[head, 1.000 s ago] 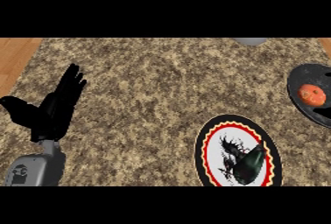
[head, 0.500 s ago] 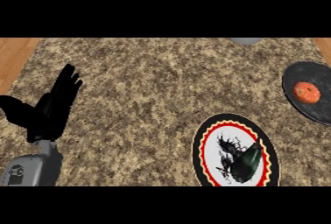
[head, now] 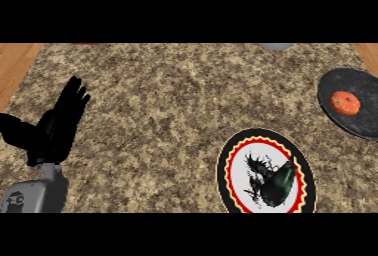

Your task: Pick the squash from the plate and place it in the pan

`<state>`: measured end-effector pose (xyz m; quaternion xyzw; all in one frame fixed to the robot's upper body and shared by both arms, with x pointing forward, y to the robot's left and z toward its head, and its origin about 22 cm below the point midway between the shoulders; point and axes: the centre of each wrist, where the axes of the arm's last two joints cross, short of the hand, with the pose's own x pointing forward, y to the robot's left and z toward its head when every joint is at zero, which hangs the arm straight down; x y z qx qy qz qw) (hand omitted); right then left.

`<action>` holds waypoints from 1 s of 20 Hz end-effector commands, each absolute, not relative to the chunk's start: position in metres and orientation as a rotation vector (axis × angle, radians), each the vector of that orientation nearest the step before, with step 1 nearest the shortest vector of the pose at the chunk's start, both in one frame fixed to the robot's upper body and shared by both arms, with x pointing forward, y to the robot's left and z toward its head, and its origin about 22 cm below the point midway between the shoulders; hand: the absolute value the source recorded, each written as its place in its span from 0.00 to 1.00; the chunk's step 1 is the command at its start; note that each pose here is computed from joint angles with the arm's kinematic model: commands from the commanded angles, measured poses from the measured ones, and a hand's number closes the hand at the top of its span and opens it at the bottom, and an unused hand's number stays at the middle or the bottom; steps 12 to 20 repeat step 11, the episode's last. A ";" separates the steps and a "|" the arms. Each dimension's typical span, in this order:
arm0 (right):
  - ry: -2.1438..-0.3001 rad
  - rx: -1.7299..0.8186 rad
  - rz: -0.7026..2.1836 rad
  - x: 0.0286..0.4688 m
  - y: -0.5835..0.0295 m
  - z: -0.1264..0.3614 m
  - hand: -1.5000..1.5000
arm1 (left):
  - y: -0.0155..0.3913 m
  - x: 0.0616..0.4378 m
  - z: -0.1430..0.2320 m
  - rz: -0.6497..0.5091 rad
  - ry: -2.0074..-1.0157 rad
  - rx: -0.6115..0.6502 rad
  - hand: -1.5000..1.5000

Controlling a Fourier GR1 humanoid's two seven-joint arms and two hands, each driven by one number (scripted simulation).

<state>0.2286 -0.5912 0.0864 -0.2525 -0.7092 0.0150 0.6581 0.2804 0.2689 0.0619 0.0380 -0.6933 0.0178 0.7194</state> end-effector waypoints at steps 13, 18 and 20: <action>-1.666 -0.500 0.045 0.166 -0.615 0.071 0.00 | 0.280 0.282 0.059 0.035 -1.528 0.096 0.50; -1.666 -0.500 0.045 0.166 -0.615 0.071 0.00 | 0.280 0.282 0.059 0.035 -1.528 0.096 0.50; -1.666 -0.500 0.045 0.166 -0.615 0.071 0.00 | 0.280 0.282 0.059 0.035 -1.528 0.096 0.50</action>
